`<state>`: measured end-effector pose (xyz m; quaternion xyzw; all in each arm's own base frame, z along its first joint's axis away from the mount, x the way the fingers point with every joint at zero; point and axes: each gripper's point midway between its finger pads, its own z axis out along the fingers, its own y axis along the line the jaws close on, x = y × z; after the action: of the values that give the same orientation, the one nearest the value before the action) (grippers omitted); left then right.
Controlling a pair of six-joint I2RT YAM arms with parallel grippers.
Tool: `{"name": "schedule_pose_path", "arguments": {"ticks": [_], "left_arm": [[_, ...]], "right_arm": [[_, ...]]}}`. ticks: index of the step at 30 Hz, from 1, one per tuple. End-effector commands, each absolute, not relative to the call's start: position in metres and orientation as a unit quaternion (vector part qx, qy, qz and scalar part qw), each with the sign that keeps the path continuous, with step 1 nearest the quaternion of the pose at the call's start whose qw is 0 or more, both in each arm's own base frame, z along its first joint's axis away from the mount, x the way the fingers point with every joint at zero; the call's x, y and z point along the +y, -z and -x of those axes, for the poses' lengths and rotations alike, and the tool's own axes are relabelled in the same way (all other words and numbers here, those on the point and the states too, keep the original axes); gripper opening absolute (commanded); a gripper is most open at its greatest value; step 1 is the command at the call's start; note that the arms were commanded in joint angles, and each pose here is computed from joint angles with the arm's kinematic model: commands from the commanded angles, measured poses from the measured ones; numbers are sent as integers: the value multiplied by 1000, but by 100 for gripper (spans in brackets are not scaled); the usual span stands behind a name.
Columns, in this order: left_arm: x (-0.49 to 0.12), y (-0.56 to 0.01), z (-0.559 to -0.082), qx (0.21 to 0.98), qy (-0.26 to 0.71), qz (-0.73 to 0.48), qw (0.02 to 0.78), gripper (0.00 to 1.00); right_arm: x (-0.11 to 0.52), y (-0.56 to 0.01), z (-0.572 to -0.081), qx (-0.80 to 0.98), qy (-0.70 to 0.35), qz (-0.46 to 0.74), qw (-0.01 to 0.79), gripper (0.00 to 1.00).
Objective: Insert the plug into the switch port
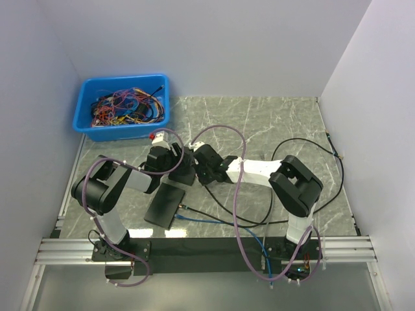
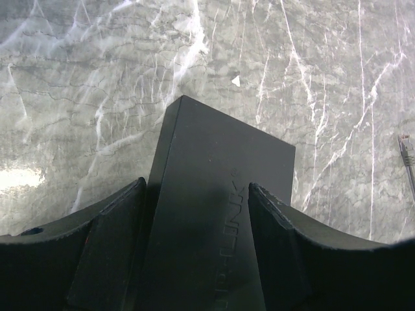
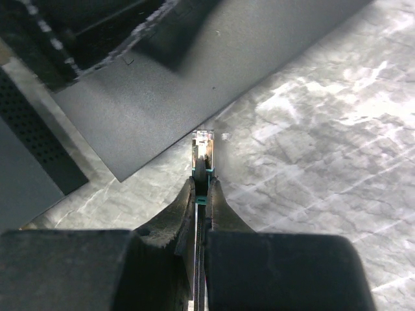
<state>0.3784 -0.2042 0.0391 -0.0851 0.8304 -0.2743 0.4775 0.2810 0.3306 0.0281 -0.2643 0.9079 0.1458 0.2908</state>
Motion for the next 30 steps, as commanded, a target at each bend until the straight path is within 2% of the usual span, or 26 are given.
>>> {"name": "schedule_pose_path", "arguments": {"ticks": [1, 10, 17, 22, 30], "left_arm": [[-212, -8, -354, 864, 276, 78, 415, 69], [-213, -6, -355, 867, 272, 78, 410, 69], [-214, -6, -358, 869, 270, 75, 408, 69], [-232, -13, -362, 863, 299, 30, 405, 69], [-260, -15, -369, 858, 335, -33, 388, 68]], "right_arm": [[342, -57, -320, 895, -151, 220, 357, 0], [323, -84, -319, 881, -158, 186, 406, 0], [326, -66, -311, 895, -158, 191, 370, 0], [340, -57, -300, 901, -168, 203, 345, 0], [308, -91, -286, 895, -153, 184, 378, 0]]}}
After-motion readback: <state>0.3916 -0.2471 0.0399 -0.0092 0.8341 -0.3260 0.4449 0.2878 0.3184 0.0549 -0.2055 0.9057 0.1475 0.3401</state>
